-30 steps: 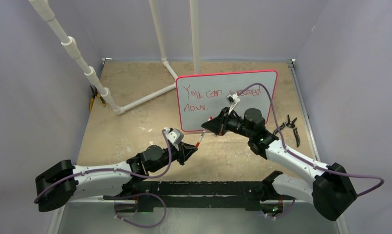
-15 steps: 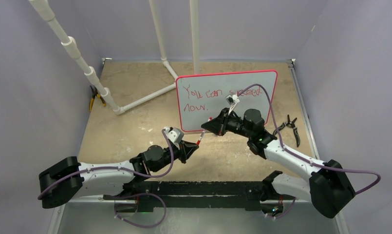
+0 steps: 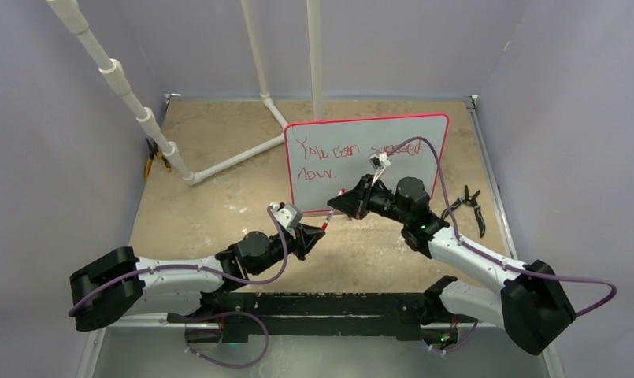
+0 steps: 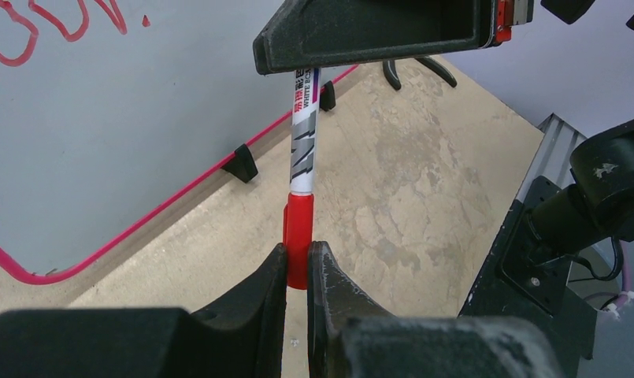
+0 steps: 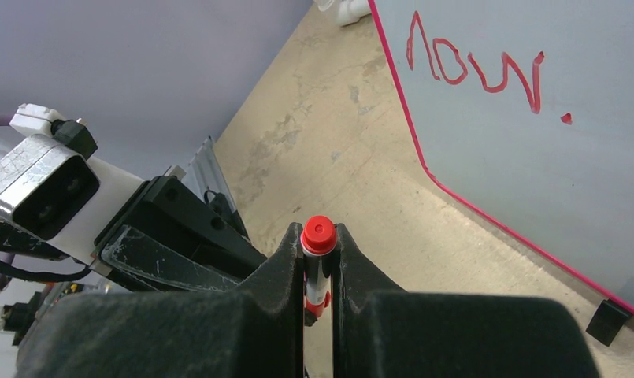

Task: Write a sentence on the whiteboard
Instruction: Close the whiteboard marker.

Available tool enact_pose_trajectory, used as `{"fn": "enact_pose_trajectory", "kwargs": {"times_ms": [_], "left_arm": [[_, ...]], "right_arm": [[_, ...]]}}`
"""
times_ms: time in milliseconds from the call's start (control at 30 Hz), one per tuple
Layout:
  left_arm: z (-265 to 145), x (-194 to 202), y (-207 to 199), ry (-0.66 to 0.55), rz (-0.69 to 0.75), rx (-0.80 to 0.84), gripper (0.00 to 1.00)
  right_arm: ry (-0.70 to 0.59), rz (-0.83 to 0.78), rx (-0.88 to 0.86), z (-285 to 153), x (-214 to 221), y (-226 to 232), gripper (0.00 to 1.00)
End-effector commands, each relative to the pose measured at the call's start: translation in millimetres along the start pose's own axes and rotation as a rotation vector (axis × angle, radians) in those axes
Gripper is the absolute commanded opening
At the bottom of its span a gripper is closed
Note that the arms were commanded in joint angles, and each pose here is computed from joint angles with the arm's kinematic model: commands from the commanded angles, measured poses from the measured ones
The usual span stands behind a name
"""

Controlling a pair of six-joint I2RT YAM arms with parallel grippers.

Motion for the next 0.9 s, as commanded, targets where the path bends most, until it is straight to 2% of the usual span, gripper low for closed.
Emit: {"fn": "enact_pose_trajectory", "kwargs": {"times_ms": [0,67,133,333,533,867], "left_arm": [[5.8,-59.8,-27.9,-0.186,-0.047,0.069,0.12],[1.5,-53.6,-26.1,-0.156,-0.04,0.069,0.29],[-2.8,-46.6,-22.2,-0.12,-0.03,0.056,0.4],[-13.3,-26.2,-15.0,-0.02,-0.024,0.04,0.54],[-14.2,-5.4,-17.4,0.074,-0.046,0.063,0.6],[5.3,5.1,-20.1,0.127,-0.044,0.065,0.58]], "right_arm": [[0.038,0.026,-0.01,-6.0,11.9,6.5,0.0],[0.021,0.016,0.01,-6.9,7.8,4.4,0.0],[0.012,0.006,0.026,-6.9,4.5,2.5,0.0],[0.001,-0.002,0.036,-7.5,-0.4,2.4,0.0],[-0.014,-0.019,0.019,-9.4,-6.1,7.7,0.0],[-0.004,-0.033,-0.015,-9.5,-4.7,12.6,0.0]]}}
Point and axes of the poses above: each gripper's point midway between its finger pads, its own z axis out along the fingers, its own y axis along the line the jaws close on, x = y × z, the point moved 1 cm from there along -z, back along the fingers, and after that the axes turned 14 degrees about -z, right-handed, at the moved point
